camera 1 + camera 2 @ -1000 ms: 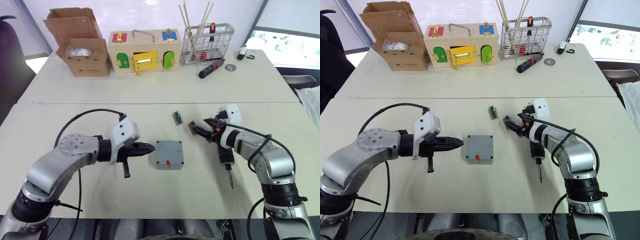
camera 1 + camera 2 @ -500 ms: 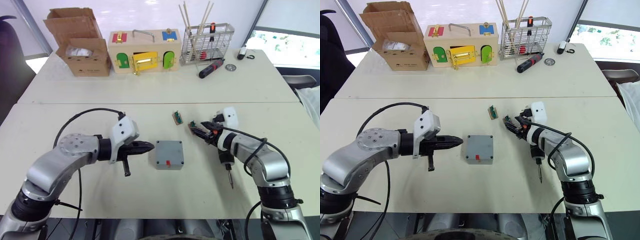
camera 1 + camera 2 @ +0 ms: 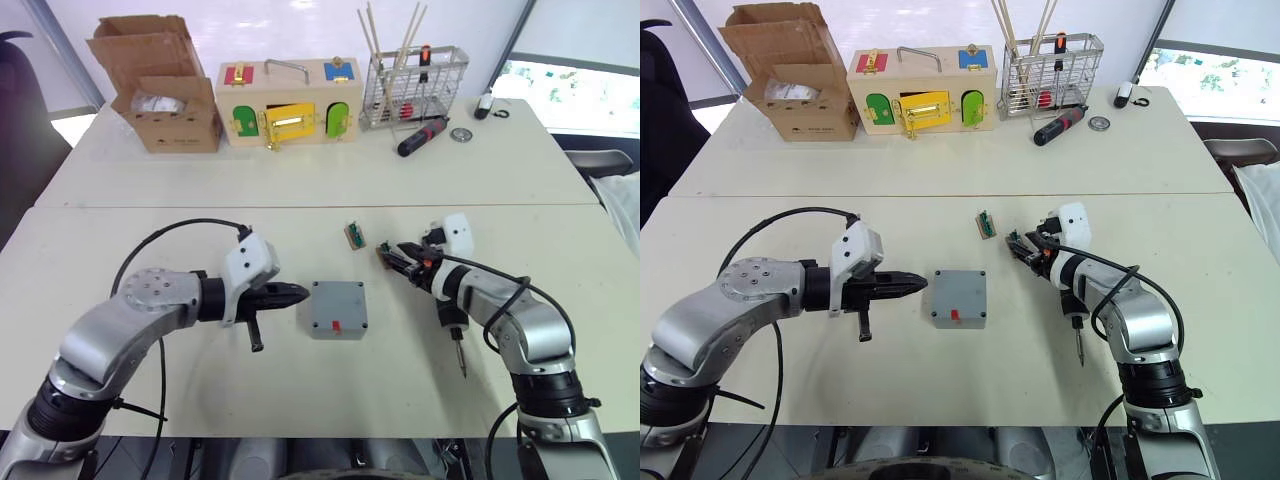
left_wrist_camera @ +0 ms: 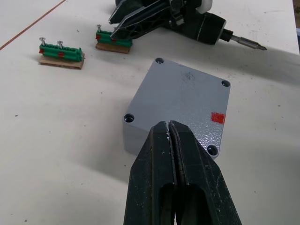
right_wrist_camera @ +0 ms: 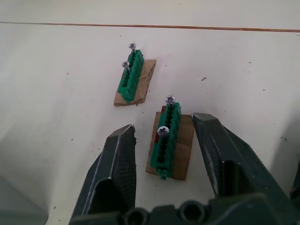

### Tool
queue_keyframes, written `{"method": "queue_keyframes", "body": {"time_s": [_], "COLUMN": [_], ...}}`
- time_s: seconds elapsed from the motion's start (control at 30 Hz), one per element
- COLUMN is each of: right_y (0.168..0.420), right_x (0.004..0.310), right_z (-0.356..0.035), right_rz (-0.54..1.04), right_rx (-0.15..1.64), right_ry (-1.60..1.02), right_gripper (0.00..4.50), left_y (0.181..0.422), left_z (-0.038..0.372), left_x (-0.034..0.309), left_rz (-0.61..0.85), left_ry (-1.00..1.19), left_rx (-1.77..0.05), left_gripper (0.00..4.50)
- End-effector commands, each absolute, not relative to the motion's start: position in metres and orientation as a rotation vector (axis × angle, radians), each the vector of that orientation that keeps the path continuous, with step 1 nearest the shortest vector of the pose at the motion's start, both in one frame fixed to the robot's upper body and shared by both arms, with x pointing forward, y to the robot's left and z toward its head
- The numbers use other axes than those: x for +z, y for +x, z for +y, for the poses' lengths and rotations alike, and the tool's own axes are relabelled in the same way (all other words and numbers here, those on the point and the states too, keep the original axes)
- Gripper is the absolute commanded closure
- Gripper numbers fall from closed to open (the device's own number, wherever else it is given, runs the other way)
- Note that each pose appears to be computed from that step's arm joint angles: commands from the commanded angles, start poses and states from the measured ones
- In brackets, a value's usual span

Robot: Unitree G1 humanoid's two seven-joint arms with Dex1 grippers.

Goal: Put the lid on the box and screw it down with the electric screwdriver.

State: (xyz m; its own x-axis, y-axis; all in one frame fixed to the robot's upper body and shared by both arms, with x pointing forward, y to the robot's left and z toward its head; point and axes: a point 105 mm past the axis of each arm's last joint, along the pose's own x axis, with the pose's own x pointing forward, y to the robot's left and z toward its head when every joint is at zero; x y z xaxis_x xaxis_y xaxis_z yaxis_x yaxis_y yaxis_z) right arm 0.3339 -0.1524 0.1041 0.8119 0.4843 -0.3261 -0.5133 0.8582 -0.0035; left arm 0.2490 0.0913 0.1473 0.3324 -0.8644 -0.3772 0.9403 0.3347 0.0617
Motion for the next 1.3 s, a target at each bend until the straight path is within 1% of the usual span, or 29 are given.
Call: {"method": "queue_keyframes", "body": {"time_s": [0.03, 0.07, 0.37, 0.63, 0.77, 0.87, 0.93, 1.07, 1.17, 1.3], "right_y": [0.337, 0.337, 0.336, 0.333, 0.329, 0.312, 0.298, 0.273, 0.265, 0.256], "right_x": [0.114, 0.115, 0.119, 0.149, 0.169, 0.183, 0.184, 0.170, 0.155, 0.150], "right_z": [-0.149, -0.149, -0.147, -0.148, -0.148, -0.137, -0.127, -0.108, -0.103, -0.097], "right_rz": [0.274, 0.272, 0.252, 0.145, 0.080, 0.030, 0.016, 0.052, 0.096, 0.121], "right_rx": [0.537, 0.536, 0.536, 0.547, 0.586, 0.695, 0.781, 0.905, 0.935, 0.977], "right_ry": [-0.104, -0.104, -0.102, -0.112, -0.130, -0.146, -0.172, -0.174, -0.184, -0.133], "right_gripper": [4.30, 4.44, 4.44, 4.44, 4.44, 4.44, 4.44, 4.44, 4.44, 4.44], "left_y": [0.249, 0.249, 0.251, 0.259, 0.264, 0.265, 0.264, 0.257, 0.251, 0.246], "left_z": [0.090, 0.090, 0.091, 0.096, 0.094, 0.096, 0.098, 0.105, 0.107, 0.109], "left_x": [0.152, 0.151, 0.152, 0.156, 0.166, 0.172, 0.173, 0.166, 0.163, 0.161], "left_rz": [0.267, 0.268, 0.268, 0.255, 0.226, 0.222, 0.235, 0.284, 0.302, 0.318], "left_ry": [0.314, 0.314, 0.314, 0.310, 0.289, 0.259, 0.250, 0.283, 0.292, 0.301], "left_rx": [-1.200, -1.199, -1.197, -1.184, -1.200, -1.215, -1.224, -1.258, -1.283, -1.303], "left_gripper": [4.50, 4.50, 4.50, 4.50, 4.50, 4.50, 4.50, 4.50, 4.50, 4.50]}}
